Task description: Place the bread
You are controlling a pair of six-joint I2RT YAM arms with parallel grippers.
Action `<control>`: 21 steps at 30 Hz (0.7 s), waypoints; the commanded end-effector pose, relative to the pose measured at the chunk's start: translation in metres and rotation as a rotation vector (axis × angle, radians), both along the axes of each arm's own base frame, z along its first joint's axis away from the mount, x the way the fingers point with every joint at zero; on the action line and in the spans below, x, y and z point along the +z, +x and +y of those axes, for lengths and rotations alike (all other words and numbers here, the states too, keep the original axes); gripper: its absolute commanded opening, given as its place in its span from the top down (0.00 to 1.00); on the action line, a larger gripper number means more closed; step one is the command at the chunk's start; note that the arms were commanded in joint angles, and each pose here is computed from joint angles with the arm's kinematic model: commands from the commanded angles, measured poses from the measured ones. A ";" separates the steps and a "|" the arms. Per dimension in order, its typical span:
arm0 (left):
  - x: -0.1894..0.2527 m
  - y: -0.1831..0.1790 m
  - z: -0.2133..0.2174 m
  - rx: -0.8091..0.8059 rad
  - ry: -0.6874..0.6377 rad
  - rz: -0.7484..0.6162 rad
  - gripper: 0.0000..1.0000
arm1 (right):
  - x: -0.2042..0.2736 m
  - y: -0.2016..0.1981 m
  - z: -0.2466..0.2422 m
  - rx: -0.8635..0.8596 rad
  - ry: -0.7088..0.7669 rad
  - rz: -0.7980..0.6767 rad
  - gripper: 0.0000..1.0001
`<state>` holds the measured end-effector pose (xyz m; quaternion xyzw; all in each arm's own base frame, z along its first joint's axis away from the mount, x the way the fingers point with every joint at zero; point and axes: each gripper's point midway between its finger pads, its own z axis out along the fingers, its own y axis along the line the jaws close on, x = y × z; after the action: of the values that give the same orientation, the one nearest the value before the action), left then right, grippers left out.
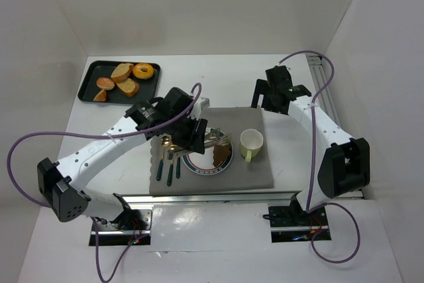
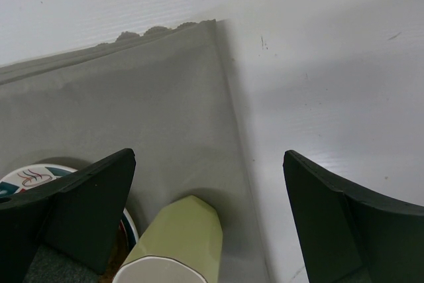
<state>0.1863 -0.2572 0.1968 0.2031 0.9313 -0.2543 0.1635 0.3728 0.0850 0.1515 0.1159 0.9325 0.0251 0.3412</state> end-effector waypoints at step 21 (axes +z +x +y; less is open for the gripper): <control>0.037 0.177 0.248 0.967 0.017 -0.110 0.41 | 0.022 0.010 0.019 0.059 0.080 -0.056 0.00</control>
<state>0.3405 -0.0381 0.2219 -0.1920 0.9301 -0.1375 0.2813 0.3707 0.0956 0.1506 0.1060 0.9357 0.0524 0.3323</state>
